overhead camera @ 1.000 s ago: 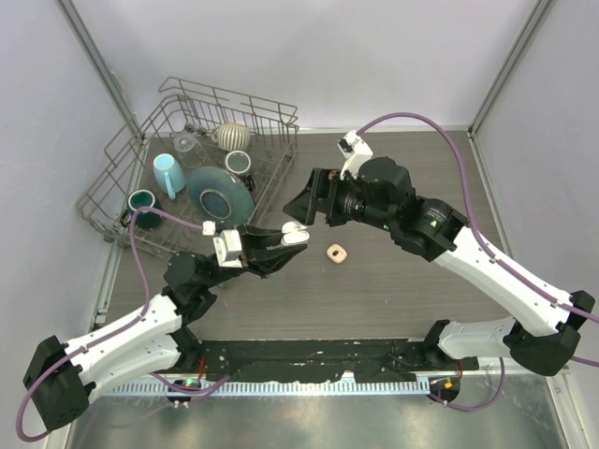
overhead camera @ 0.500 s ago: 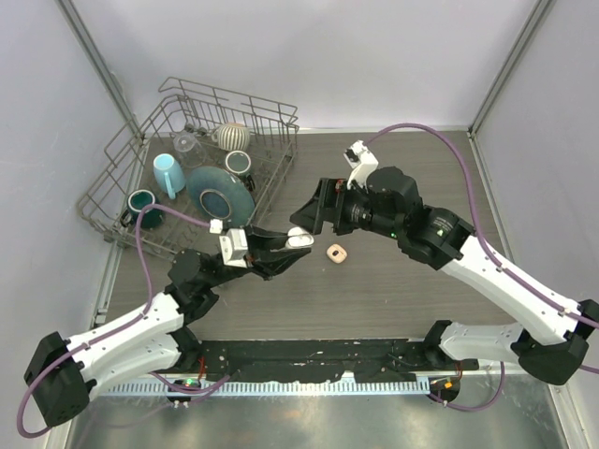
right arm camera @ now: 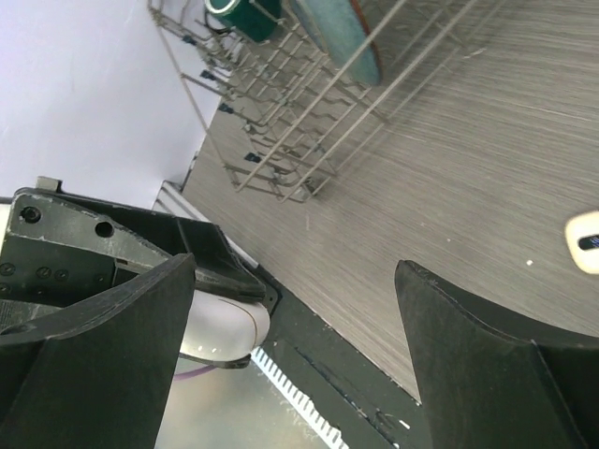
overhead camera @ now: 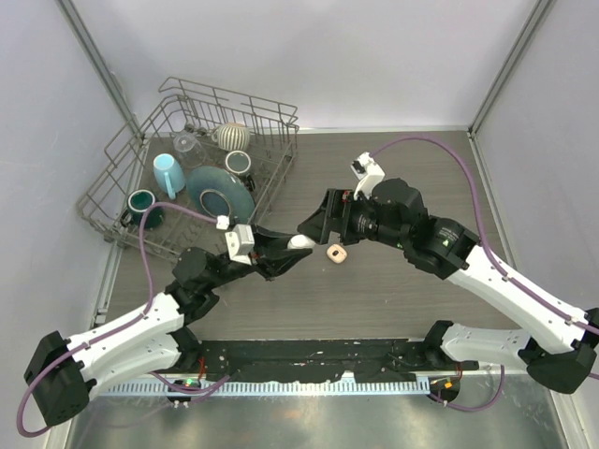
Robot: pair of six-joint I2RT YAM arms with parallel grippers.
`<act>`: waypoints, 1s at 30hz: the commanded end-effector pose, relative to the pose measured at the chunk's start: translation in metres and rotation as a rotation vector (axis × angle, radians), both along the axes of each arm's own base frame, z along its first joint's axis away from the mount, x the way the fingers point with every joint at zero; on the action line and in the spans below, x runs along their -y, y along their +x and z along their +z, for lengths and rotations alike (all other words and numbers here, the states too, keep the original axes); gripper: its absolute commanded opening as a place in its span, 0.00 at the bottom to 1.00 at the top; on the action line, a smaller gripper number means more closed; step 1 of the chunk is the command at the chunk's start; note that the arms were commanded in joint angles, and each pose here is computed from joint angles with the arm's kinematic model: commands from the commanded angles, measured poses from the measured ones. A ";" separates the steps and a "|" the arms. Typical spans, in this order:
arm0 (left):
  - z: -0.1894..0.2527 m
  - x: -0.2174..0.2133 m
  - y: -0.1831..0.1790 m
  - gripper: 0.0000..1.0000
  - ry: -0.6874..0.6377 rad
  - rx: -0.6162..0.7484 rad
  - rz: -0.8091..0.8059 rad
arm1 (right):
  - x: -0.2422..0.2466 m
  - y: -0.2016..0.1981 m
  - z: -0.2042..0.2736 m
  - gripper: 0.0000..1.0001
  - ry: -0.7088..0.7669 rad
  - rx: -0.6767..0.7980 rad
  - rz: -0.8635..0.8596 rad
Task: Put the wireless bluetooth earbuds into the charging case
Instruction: Close the charging case, then place the charging case at the center of the board.
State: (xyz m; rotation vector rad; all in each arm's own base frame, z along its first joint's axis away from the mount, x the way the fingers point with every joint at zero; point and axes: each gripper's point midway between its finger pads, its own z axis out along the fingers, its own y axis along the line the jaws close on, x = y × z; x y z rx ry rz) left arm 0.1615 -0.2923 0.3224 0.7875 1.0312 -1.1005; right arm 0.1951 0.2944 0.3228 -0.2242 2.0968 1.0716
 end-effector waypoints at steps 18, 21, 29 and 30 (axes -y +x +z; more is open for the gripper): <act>-0.114 0.030 0.061 0.00 0.365 -0.811 0.221 | 0.166 0.022 -0.014 0.97 0.059 0.006 -0.835; -0.145 0.031 0.060 0.00 0.425 -0.887 0.232 | 0.173 0.020 -0.018 0.97 0.065 0.003 -0.860; -0.194 0.037 0.051 0.00 0.506 -0.997 0.215 | 0.167 0.020 -0.037 0.97 0.029 -0.035 -0.851; -0.196 0.039 0.050 0.00 0.509 -1.002 0.209 | 0.165 0.020 -0.039 0.97 0.024 -0.041 -0.844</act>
